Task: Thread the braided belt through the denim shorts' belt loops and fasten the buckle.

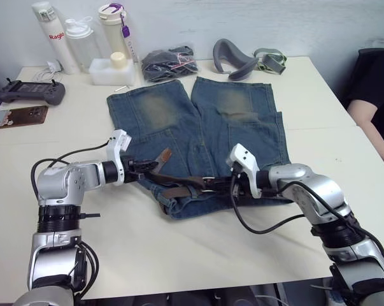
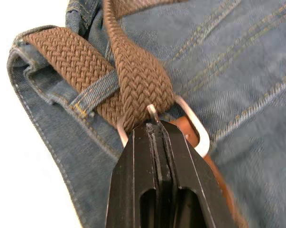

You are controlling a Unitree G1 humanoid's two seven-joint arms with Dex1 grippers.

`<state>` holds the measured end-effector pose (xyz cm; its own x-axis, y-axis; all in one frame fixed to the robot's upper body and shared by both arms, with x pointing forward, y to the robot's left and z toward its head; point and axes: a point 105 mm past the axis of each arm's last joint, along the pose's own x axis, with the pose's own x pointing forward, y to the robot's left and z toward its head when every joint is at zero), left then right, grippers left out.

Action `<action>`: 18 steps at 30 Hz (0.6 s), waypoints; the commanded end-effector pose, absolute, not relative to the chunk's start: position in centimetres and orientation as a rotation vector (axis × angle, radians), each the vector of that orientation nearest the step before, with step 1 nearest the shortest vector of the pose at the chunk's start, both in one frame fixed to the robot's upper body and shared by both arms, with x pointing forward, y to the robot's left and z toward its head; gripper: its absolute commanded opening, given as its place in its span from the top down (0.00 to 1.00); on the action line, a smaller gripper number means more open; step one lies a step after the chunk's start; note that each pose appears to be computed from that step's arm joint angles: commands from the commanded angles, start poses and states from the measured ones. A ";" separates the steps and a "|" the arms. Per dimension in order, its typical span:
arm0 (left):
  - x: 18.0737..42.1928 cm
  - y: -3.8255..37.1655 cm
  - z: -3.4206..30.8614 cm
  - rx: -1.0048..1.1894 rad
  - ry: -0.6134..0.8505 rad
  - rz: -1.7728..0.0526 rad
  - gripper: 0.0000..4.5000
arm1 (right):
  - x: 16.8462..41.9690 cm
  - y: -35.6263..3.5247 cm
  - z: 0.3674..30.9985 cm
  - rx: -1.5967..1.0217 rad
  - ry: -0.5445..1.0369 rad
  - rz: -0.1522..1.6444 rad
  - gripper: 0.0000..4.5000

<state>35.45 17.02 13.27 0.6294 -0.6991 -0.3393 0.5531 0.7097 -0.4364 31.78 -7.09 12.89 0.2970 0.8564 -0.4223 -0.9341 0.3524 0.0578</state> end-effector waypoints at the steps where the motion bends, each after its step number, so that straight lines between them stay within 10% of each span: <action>1: 35.8 17.8 13.2 -0.262 0.429 -0.694 1.00 | 31.8 -6.4 11.8 -0.240 0.440 1.228 0.98; 8: 36.7 18.0 13.8 -0.236 0.197 -0.637 1.00 | 31.5 -6.9 11.2 -0.261 0.489 1.244 0.98; 18: 35.1 15.7 13.3 -0.271 0.233 -0.762 1.00 | 31.4 -6.6 9.9 -0.251 0.594 1.286 0.98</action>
